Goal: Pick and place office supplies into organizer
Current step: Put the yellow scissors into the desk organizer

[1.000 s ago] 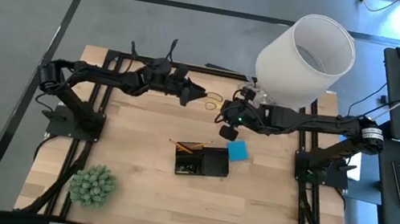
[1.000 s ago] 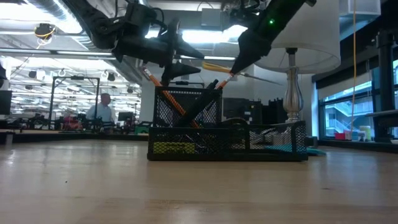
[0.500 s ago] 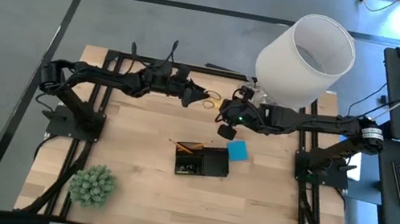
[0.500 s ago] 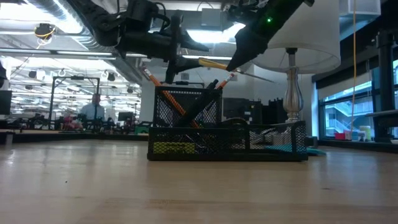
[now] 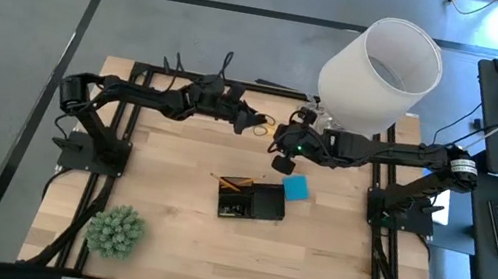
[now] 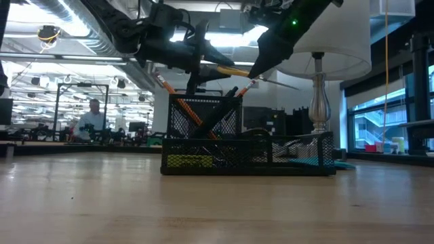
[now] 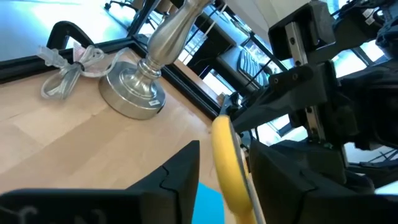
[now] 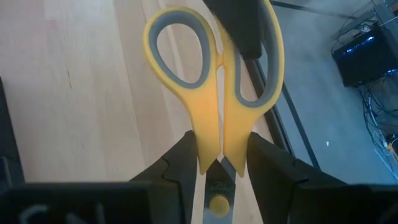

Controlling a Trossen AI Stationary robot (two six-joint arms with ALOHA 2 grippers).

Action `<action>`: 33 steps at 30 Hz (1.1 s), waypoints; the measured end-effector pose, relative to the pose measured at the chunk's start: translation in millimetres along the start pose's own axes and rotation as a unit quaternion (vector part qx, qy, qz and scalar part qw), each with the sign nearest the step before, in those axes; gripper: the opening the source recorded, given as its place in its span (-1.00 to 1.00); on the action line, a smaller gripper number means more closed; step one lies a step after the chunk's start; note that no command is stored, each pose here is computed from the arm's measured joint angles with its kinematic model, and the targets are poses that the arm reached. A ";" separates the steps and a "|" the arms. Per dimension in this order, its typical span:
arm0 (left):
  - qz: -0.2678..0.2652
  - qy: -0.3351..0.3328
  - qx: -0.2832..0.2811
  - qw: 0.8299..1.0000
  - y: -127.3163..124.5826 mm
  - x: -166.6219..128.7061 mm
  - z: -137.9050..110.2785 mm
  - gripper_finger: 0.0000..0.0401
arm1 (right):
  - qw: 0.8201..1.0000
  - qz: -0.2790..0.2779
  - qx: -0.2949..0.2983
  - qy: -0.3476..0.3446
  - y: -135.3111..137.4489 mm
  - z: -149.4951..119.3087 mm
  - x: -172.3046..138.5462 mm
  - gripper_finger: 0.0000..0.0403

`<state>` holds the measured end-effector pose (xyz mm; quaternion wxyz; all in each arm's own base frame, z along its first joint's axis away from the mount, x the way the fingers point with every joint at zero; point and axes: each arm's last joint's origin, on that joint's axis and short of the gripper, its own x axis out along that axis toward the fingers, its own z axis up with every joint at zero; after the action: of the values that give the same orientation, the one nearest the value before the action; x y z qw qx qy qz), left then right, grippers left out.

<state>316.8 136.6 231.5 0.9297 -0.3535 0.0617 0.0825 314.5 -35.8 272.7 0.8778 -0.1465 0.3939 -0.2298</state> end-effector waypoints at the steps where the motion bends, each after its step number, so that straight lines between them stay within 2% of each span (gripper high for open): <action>1: -0.001 -0.001 0.001 1.000 -0.1 0.0 0.3 -0.36 | 1.000 0.000 -0.004 0.000 0.0 0.0 -0.1 -0.39; 6: -0.006 0.003 0.004 1.000 -0.4 0.0 0.1 -0.53 | 1.000 0.000 -0.007 0.000 0.0 0.0 0.0 -0.39; 13: -0.012 -0.001 0.044 0.999 -1.5 0.1 1.0 -0.86 | 1.000 -0.001 -0.007 0.000 -0.2 0.0 -0.2 -0.39; 17: -0.011 -0.004 0.064 0.998 -1.4 0.0 1.4 -0.88 | 1.000 -0.001 -0.006 0.000 -0.1 0.1 -0.3 -0.40; 24: -0.017 0.000 0.065 0.998 -1.7 0.0 1.1 -0.88 | 1.000 0.000 -0.008 0.003 0.1 -0.7 -0.3 -0.38; 28: -0.028 0.009 0.069 0.997 -2.3 -0.1 0.5 -0.88 | 1.000 0.004 -0.006 0.020 0.7 -4.3 -0.4 -0.27; 33: -0.030 0.010 0.094 0.995 -1.1 -0.6 1.1 -0.88 | 0.999 0.008 -0.013 0.047 2.7 -10.1 -1.8 0.05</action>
<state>316.5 136.4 233.1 0.9603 -0.2667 0.0683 0.0449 306.6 -33.3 266.1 0.8581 -0.1435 0.4391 -0.2240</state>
